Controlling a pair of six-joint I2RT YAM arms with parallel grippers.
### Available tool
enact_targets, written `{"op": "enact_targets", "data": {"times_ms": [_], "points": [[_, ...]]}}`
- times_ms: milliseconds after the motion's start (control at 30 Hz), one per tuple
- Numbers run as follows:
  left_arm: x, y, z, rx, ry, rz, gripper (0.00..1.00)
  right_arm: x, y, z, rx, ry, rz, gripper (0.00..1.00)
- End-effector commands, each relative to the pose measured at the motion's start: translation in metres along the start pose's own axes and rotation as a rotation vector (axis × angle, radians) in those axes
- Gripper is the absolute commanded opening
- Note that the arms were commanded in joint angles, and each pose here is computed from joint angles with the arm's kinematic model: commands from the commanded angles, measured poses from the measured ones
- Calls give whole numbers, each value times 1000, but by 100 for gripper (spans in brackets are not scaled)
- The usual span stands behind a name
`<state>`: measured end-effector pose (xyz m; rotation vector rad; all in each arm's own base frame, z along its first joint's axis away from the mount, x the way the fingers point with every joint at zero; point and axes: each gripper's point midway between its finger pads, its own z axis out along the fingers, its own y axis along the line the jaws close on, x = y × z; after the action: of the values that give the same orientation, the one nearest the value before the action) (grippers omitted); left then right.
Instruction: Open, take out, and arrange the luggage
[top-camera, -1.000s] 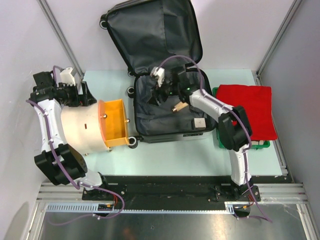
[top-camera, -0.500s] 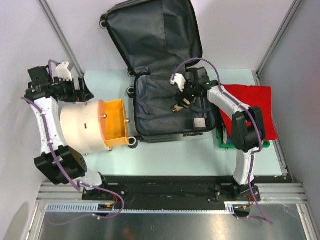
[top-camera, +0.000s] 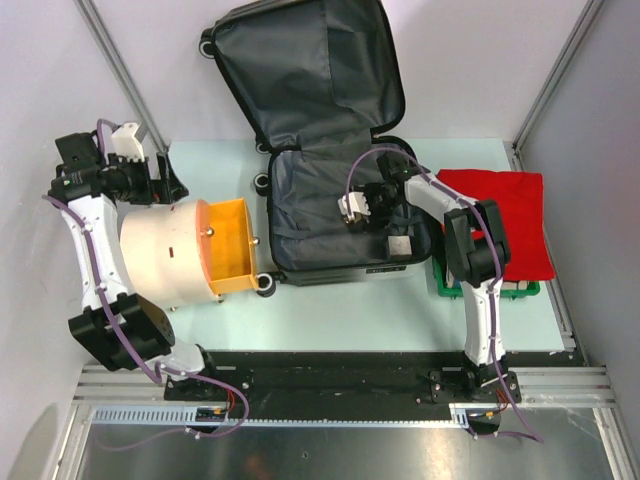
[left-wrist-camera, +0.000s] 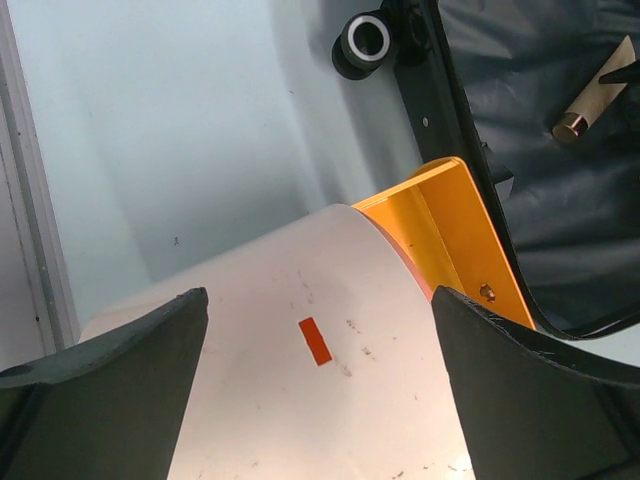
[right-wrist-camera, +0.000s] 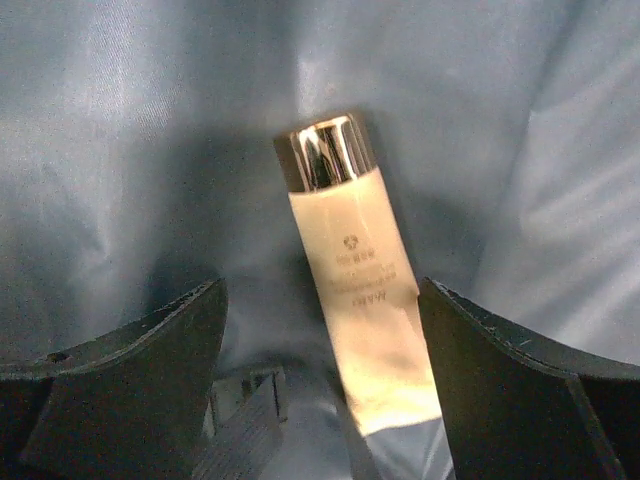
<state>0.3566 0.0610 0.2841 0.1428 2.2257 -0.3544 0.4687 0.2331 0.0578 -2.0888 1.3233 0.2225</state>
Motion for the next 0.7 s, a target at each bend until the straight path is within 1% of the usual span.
{"op": "enact_targets", "data": {"times_ms": [0,33,100,133,167,267,300,333,367,400,433,467,500,533,567,633,667], "points": [[-10,-16,-16,8,-46,22,99,-14,-17,11,-1,-37,-167,82],[-11,-16,-16,7,-50,26,99,-14,-19,14,-1,-37,-176,81],[-9,-16,-16,9,-45,23,99,-10,-21,22,-10,-28,-178,73],[-9,-16,-16,9,-45,24,99,-8,-22,23,-14,-23,-173,68],[-9,-16,-16,8,-44,25,99,-7,-18,24,-37,-20,-162,58],[-9,-15,-16,6,-44,26,99,-9,-26,16,-32,-19,-137,42],[-10,-16,-16,7,-45,26,99,-9,-29,11,-25,-18,-124,39],[-10,-16,-16,8,-46,25,99,-14,-39,2,3,-22,-87,36],[-10,-15,-16,8,-46,23,98,-19,-41,-4,8,-36,-59,29],[-10,-16,-16,10,-47,25,98,-24,-44,-10,19,-46,-37,25],[-10,-15,-15,9,-46,23,98,-33,-56,-25,56,-59,29,20],[-9,-16,-15,10,-44,23,98,-43,-58,-33,61,-87,69,12],[-10,-16,-15,11,-45,23,98,-52,-65,-42,84,-108,120,10],[-10,-16,-15,10,-46,21,98,-63,-69,-49,98,-134,170,10],[-10,-16,-16,11,-47,20,98,-84,-82,-66,139,-191,299,9],[-11,-17,-15,14,-49,21,98,-112,-94,-80,167,-261,434,9],[-11,-16,-15,16,-47,19,98,-137,-103,-95,179,-340,610,9]]}}
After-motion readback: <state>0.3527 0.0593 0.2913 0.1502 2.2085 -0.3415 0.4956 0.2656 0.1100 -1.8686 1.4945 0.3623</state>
